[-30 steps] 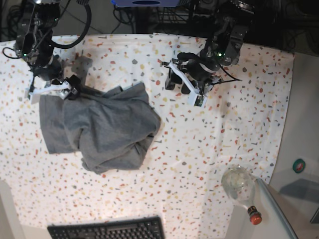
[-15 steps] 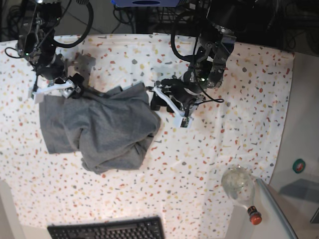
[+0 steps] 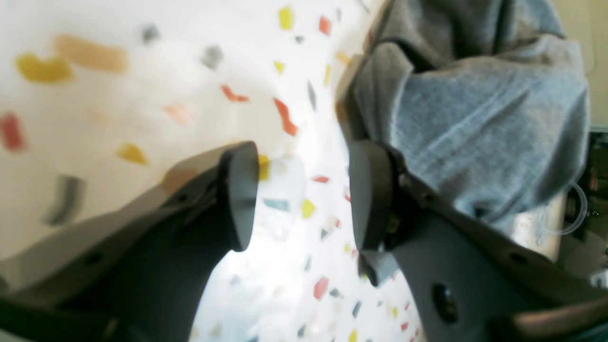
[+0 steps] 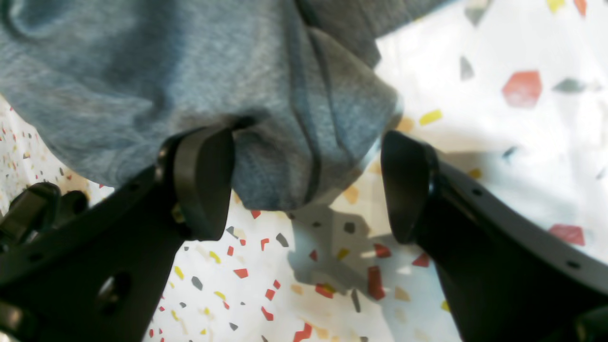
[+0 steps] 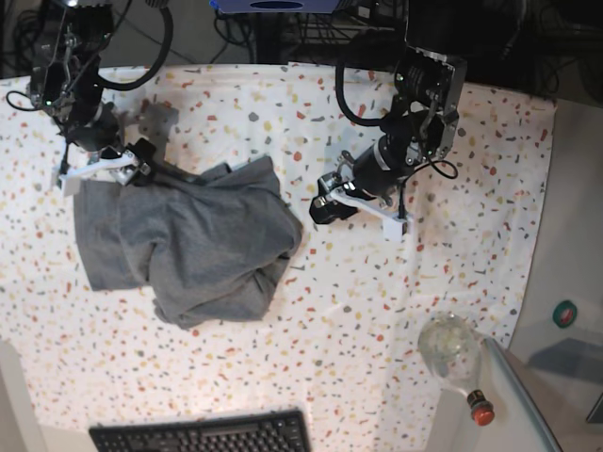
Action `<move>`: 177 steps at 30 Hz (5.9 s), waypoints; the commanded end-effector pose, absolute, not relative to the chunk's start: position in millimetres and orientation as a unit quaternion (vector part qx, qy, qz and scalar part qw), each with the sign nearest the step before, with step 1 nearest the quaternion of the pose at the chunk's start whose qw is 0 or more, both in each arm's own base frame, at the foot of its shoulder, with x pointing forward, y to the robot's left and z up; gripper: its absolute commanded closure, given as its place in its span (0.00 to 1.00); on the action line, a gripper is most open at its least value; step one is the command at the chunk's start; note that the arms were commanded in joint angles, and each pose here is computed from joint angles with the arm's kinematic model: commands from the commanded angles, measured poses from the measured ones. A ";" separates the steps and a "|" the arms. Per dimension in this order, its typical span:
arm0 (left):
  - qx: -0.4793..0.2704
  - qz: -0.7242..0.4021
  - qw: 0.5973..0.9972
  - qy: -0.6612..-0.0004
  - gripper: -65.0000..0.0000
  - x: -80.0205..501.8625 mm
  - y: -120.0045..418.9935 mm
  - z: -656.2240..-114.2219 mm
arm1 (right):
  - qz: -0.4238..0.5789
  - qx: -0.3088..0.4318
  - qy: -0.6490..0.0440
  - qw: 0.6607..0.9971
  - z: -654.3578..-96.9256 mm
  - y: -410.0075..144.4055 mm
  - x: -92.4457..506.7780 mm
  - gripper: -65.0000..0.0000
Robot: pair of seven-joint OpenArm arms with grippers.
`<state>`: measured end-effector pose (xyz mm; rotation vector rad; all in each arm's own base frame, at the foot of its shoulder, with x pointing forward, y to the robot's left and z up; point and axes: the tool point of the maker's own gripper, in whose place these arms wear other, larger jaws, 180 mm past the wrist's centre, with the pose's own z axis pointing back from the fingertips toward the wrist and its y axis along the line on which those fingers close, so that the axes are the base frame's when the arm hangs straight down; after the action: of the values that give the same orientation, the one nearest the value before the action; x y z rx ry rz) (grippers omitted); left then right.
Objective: Layout the t-shirt on the table in an organized manner, then fold the t-shirt properly
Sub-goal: 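Lower both grippers and grasp opposite edges of the grey t-shirt, then lift the shirt with both grippers and shake it open, then lay the shirt flat on the cloth and release both grippers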
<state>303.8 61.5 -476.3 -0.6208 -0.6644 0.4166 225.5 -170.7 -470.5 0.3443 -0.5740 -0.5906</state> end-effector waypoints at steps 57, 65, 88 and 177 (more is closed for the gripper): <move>-0.257 0.063 0.904 -0.336 1.00 397.4 28.0 -402.6 | -0.232 0.199 -0.283 0.909 -407.9 -191.1 261.5 0.71; -0.223 0.074 0.920 -0.313 1.00 366.5 66.9 -432.5 | -0.170 0.252 -0.243 0.921 -437.1 -99.3 230.5 0.55; -0.200 0.056 0.938 -0.279 1.00 294.3 95.3 -456.5 | -0.382 0.264 -0.222 0.857 -494.1 -115.0 222.7 0.38; -0.253 -0.037 0.936 -0.243 0.45 216.0 15.1 -438.7 | -0.355 0.093 -0.262 0.892 -419.7 -392.7 192.6 0.34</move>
<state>204.6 24.9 -454.5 -0.4763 -0.4454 -0.0664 186.0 -376.9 -435.2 0.2228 -0.4891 -0.7468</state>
